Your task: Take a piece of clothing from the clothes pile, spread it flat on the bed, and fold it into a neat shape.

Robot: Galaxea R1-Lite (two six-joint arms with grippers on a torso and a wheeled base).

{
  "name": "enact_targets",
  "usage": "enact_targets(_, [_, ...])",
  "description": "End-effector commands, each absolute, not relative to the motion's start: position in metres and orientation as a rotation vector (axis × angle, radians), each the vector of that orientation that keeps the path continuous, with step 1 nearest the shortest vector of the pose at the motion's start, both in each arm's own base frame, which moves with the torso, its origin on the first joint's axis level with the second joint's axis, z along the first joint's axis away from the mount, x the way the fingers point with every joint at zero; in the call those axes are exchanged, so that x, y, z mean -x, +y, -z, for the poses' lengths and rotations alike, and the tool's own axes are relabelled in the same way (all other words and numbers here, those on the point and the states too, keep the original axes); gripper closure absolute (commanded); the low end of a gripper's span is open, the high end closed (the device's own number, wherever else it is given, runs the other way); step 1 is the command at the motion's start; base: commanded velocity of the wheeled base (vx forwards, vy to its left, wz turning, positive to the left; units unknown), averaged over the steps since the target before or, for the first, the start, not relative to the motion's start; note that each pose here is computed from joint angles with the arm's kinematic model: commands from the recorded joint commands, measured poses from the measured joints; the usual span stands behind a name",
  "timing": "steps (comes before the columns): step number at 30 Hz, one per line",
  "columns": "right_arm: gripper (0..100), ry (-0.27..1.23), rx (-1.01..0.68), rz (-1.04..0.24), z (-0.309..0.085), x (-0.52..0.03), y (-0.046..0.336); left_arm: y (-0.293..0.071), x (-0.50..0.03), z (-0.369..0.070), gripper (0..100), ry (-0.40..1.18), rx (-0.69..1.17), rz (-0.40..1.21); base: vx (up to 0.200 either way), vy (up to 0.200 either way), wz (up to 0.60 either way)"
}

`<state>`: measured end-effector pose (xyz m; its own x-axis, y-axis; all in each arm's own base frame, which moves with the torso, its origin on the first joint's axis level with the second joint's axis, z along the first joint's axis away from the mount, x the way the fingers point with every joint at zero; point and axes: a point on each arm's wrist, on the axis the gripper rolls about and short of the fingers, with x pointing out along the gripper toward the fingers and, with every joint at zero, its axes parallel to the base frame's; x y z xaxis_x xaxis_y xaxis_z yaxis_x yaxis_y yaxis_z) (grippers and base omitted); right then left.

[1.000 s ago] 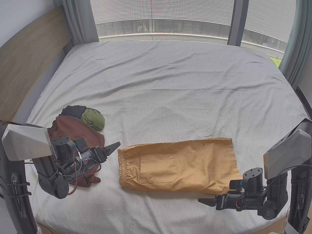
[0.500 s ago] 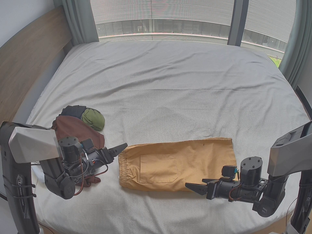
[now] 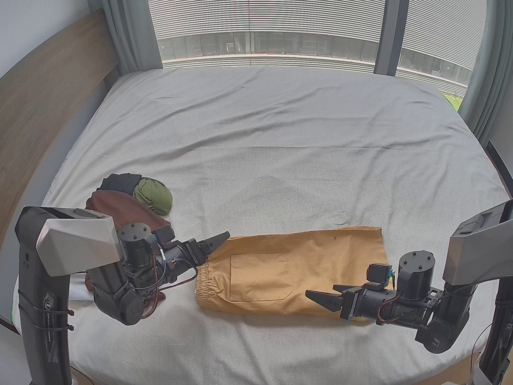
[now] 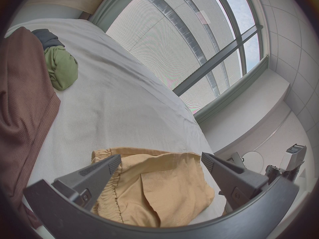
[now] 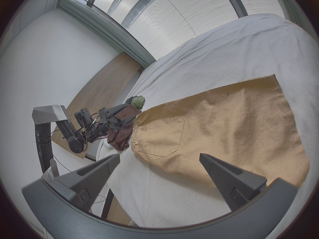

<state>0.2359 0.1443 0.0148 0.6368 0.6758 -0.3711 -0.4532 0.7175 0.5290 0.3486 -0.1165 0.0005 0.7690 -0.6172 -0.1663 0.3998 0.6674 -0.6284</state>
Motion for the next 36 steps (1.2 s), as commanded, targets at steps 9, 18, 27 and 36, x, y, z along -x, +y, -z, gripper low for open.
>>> enact_targets(9, [0,0.576,-0.414,-0.665,-0.017,-0.237,0.144,-0.122,-0.363,0.034,0,0.415,0.602,0.550,0.000,0.000,0.00])
enact_targets(18, [0,0.577,-0.413,-0.666,-0.016,-0.238,0.144,-0.122,-0.368,0.039,0,0.410,0.602,0.543,0.000,0.000,0.00])
enact_targets(27, [0,0.575,-0.413,-0.669,-0.017,-0.237,0.144,-0.121,-0.370,0.029,0,0.377,0.604,0.535,0.000,0.000,0.00])
enact_targets(36, [0,0.572,-0.412,-0.668,-0.017,-0.237,0.144,-0.105,-0.345,0.017,0,0.425,0.597,0.490,0.000,0.000,0.00])
